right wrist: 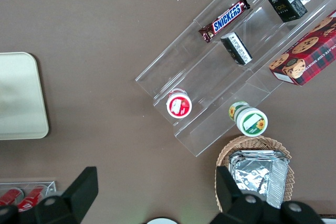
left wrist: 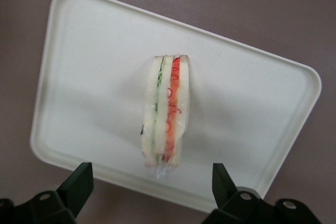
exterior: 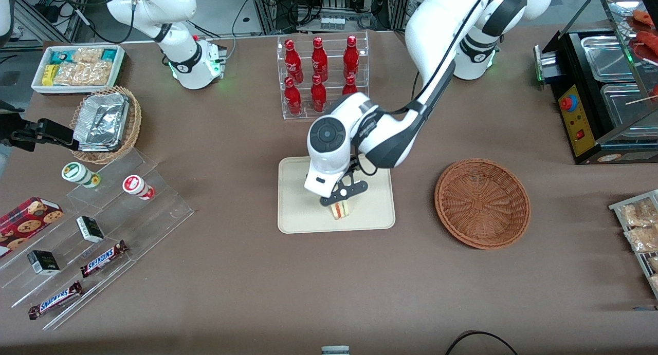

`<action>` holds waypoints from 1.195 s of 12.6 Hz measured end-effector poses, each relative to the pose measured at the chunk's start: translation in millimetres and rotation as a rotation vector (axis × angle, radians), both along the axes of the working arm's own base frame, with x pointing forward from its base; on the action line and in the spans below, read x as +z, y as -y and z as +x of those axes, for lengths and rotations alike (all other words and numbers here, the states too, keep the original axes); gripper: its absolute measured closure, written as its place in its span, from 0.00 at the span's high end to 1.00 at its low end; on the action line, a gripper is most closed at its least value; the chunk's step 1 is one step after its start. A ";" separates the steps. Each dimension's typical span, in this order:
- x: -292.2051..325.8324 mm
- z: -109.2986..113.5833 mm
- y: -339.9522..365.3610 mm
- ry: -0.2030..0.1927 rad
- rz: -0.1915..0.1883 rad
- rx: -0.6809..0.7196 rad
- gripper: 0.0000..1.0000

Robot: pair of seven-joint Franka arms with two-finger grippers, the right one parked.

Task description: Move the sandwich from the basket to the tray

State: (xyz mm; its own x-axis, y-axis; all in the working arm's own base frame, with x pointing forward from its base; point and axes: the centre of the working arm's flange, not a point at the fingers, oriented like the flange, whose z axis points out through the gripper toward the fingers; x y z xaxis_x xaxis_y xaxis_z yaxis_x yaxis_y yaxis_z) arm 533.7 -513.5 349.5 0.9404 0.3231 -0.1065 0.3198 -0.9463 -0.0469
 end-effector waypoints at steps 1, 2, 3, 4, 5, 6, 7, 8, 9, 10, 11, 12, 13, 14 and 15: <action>22.4 -2.2 -4.1 -0.006 -0.005 -0.038 1.00; 43.8 -3.8 -10.3 -0.004 -0.004 -0.067 1.00; 64.0 -1.8 -21.7 0.001 0.007 -0.067 1.00; 81.7 3.7 -39.3 0.000 0.021 -0.047 1.00; 95.3 9.9 -60.4 -0.005 0.035 -0.029 1.00; 106.7 17.3 -83.0 0.000 0.043 -0.021 1.00; 116.6 24.9 -106.6 0.002 0.047 -0.031 1.00; 124.3 31.5 -130.4 -0.005 0.050 -0.045 1.00; 130.1 37.5 -154.3 -0.016 0.045 -0.047 1.00; 133.7 42.5 -177.9 -0.024 0.044 -0.046 1.00; 136.8 45.2 -200.7 -0.032 0.042 -0.053 1.00; 141.2 45.9 -223.5 -0.041 0.032 -0.068 1.00; 147.7 46.2 -249.2 -0.048 0.014 -0.084 1.00; 155.4 46.1 -273.5 -0.049 -0.003 -0.103 1.00; 163.7 44.8 -296.2 -0.046 -0.018 -0.120 1.00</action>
State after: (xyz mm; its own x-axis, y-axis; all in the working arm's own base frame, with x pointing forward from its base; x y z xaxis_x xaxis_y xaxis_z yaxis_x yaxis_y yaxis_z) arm 578.5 -217.3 513.3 0.9661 0.2062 -0.1551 0.2022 -0.9785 -0.0415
